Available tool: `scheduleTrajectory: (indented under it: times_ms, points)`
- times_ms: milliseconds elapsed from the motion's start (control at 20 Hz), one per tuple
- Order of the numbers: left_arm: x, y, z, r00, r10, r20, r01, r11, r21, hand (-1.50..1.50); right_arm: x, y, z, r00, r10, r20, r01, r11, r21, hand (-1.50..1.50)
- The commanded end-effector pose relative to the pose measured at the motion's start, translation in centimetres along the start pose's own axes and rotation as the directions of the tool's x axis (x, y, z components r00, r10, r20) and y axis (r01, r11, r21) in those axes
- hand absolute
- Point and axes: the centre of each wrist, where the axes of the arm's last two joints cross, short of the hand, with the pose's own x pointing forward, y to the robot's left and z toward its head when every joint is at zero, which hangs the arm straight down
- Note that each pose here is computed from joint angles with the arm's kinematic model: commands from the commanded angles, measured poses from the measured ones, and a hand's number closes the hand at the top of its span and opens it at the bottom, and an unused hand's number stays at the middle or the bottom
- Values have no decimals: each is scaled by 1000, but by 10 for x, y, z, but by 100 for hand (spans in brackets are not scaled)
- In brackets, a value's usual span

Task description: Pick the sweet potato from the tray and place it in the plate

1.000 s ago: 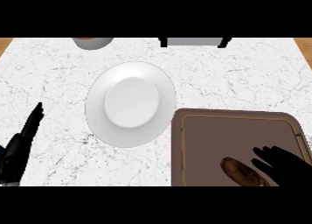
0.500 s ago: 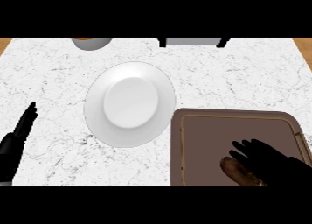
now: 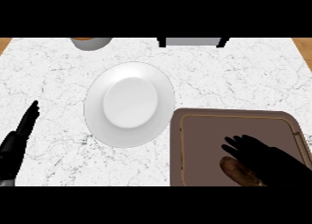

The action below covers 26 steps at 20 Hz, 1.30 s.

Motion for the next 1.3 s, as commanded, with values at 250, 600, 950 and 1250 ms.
scheduleTrajectory:
  times_ms: [250, 600, 950, 1250]
  points:
    - [3, -4, -5, 1000, -1, -15, 1, 1000, 7, 0, -10, 6, -24, 1000, 6, -10, -6, 1000, 12, -150]
    - [-4, 0, 11, 1000, -7, 7, 7, 1000, -6, 0, -14, 30, -36, 997, -23, 79, 23, 1000, 5, 150]
    - [0, -19, -1, 1000, -5, 10, 5, 1000, -15, 0, -39, -13, -78, 994, -22, 105, 26, 999, -44, 150]
    - [30, -24, -22, 990, 12, 140, 3, 995, -104, 0, -79, -91, -111, 999, -9, 38, 12, 996, -89, 150]
